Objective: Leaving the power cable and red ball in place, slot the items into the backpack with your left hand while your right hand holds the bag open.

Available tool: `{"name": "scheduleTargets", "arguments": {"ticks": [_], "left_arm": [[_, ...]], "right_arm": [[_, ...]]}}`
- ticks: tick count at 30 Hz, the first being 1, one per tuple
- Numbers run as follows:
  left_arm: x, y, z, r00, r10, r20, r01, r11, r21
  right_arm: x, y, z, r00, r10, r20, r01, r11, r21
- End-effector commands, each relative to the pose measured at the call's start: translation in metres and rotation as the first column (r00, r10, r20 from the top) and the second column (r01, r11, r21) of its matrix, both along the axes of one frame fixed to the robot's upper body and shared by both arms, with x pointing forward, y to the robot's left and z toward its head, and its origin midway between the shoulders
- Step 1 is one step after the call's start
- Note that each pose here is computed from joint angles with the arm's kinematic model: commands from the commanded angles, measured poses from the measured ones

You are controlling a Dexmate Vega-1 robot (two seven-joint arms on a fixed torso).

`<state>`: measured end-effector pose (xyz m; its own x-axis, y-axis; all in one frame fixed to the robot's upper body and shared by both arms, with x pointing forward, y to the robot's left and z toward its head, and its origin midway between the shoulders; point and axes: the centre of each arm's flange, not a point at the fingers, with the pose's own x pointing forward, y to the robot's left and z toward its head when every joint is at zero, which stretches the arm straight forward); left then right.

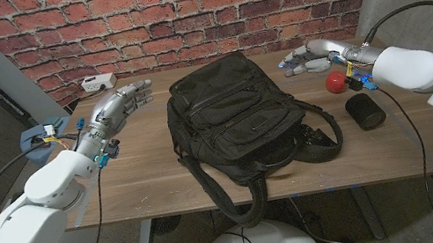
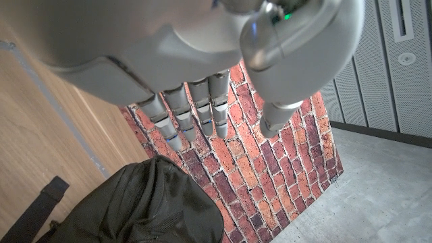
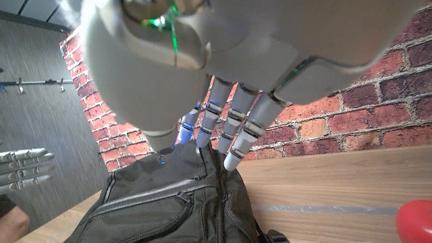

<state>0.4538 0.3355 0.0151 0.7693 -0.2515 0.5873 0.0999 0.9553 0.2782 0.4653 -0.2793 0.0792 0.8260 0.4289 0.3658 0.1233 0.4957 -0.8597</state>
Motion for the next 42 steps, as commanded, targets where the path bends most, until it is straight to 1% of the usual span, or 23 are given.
{"name": "scheduleTargets", "arguments": {"ticks": [1,7,11,16,20,24,26,27,30,33,35,42], "left_arm": [[0.003,-0.004,-0.004,0.994,0.073,0.083,-0.074,0.997,0.001],[0.011,-0.006,-0.007,0.989,0.1,0.108,-0.101,0.995,0.001],[0.016,-0.008,-0.008,0.983,0.119,0.141,-0.12,0.993,-0.001],[0.024,-0.01,-0.01,0.979,0.135,0.15,-0.133,0.991,-0.021],[0.032,-0.013,-0.011,0.978,0.13,0.162,-0.124,0.991,-0.042],[0.039,-0.016,-0.01,0.976,0.131,0.174,-0.123,0.991,-0.053],[0.045,-0.019,-0.011,0.977,0.12,0.178,-0.106,0.991,-0.086],[0.047,-0.02,-0.01,0.977,0.119,0.179,-0.105,0.991,-0.086],[0.054,-0.024,-0.01,0.977,0.111,0.183,-0.095,0.991,-0.092],[0.059,-0.024,-0.009,0.977,0.106,0.183,-0.089,0.991,-0.096],[0.062,-0.025,-0.008,0.978,0.104,0.183,-0.086,0.991,-0.102],[0.072,-0.025,-0.004,0.976,0.094,0.198,-0.073,0.991,-0.113]], "right_arm": [[0.014,-0.005,-0.006,0.998,0.042,0.052,-0.049,0.989,0.138],[0.024,-0.004,-0.009,0.995,0.068,0.076,-0.083,0.972,0.218],[0.027,-0.003,-0.01,0.993,0.079,0.086,-0.098,0.963,0.25],[0.031,-0.005,-0.01,0.99,0.087,0.111,-0.118,0.945,0.306],[0.036,-0.005,-0.011,0.985,0.103,0.139,-0.146,0.924,0.354],[0.041,-0.004,-0.013,0.982,0.105,0.157,-0.16,0.905,0.394],[0.044,-0.004,-0.013,0.981,0.107,0.16,-0.164,0.9,0.404],[0.045,-0.004,-0.014,0.981,0.107,0.164,-0.166,0.899,0.405],[0.048,-0.003,-0.016,0.981,0.105,0.163,-0.165,0.89,0.424],[0.052,-0.002,-0.018,0.982,0.103,0.158,-0.163,0.884,0.438],[0.055,0.0,-0.02,0.983,0.093,0.158,-0.155,0.881,0.446],[0.066,0.009,-0.024,0.983,0.103,0.151,-0.163,0.862,0.48]]}}
